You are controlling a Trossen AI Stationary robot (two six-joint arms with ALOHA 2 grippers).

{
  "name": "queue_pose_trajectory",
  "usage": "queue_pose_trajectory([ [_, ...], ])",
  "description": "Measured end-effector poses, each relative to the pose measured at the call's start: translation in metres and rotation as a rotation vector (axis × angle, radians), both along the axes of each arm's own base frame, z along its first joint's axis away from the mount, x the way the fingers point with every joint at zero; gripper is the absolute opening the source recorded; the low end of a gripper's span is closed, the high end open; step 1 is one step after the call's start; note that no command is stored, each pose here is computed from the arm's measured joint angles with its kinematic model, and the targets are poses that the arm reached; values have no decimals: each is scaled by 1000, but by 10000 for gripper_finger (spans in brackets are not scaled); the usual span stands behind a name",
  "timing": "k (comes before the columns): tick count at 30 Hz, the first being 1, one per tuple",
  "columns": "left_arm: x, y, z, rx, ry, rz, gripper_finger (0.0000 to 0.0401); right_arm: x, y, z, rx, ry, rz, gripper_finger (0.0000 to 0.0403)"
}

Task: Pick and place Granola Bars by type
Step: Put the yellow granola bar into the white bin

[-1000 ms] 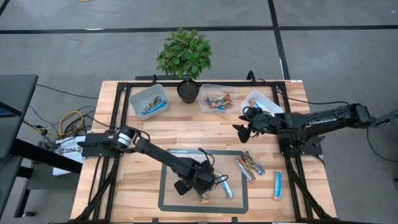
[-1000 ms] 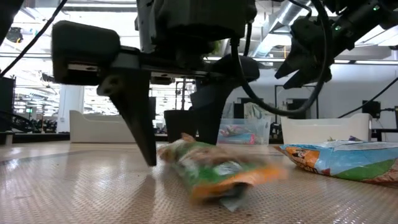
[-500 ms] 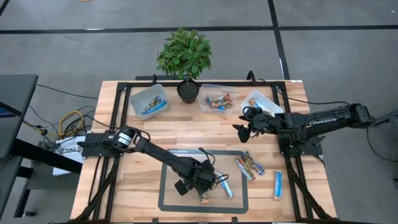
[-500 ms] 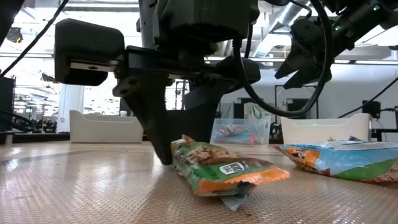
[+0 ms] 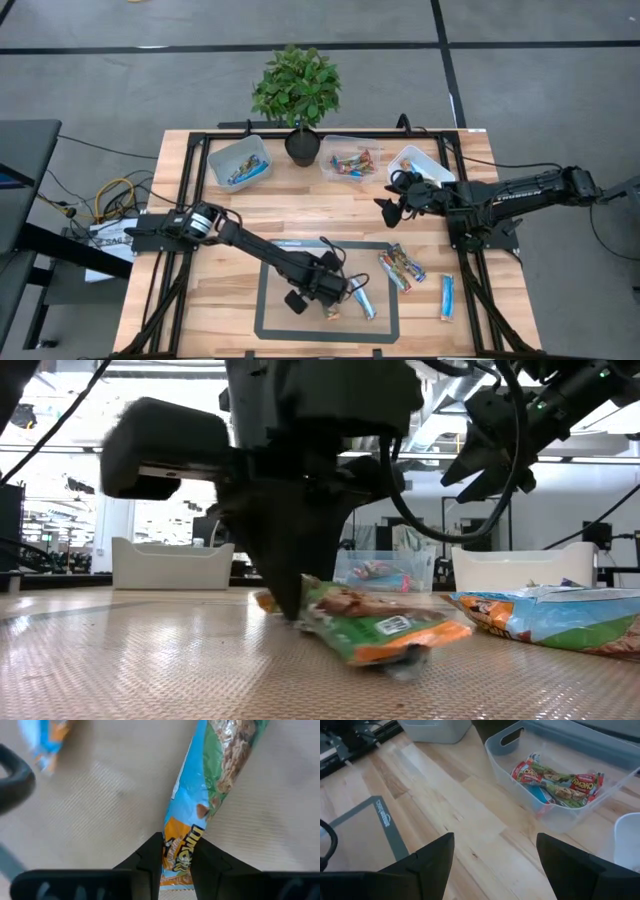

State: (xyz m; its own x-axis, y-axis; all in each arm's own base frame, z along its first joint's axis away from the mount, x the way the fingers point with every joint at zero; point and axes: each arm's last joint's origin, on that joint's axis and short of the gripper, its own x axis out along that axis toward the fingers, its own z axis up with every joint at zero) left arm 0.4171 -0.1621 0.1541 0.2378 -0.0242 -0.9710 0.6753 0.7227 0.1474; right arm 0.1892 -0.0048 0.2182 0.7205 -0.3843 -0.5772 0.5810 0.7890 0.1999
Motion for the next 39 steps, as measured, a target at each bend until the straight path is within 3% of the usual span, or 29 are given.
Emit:
queue_pose_trajectory([
  [8, 7, 31, 9, 50, -34, 258, 73, 0, -1, 0, 6, -12, -36, 276],
  [15, 4, 74, 40, 20, -95, 402, 73, -2, -1, -2, 10, 14, -41, 276],
  [19, -7, 101, 62, 6, -229, 509, 73, -3, -1, -3, 16, 26, -49, 276],
  [23, -20, 133, 81, -12, -450, 654, 73, -1, -1, -1, 19, -4, -49, 276],
  [29, -38, 172, 90, -162, -709, 809, 73, 5, 0, 7, 25, -106, -47, 276],
  [34, -42, 197, 86, -258, -792, 965, 73, 9, 0, 14, 33, -197, -39, 276],
  [39, -36, 208, 100, -391, -936, 1005, 73, 13, 2, 20, 55, -269, 8, 276],
])
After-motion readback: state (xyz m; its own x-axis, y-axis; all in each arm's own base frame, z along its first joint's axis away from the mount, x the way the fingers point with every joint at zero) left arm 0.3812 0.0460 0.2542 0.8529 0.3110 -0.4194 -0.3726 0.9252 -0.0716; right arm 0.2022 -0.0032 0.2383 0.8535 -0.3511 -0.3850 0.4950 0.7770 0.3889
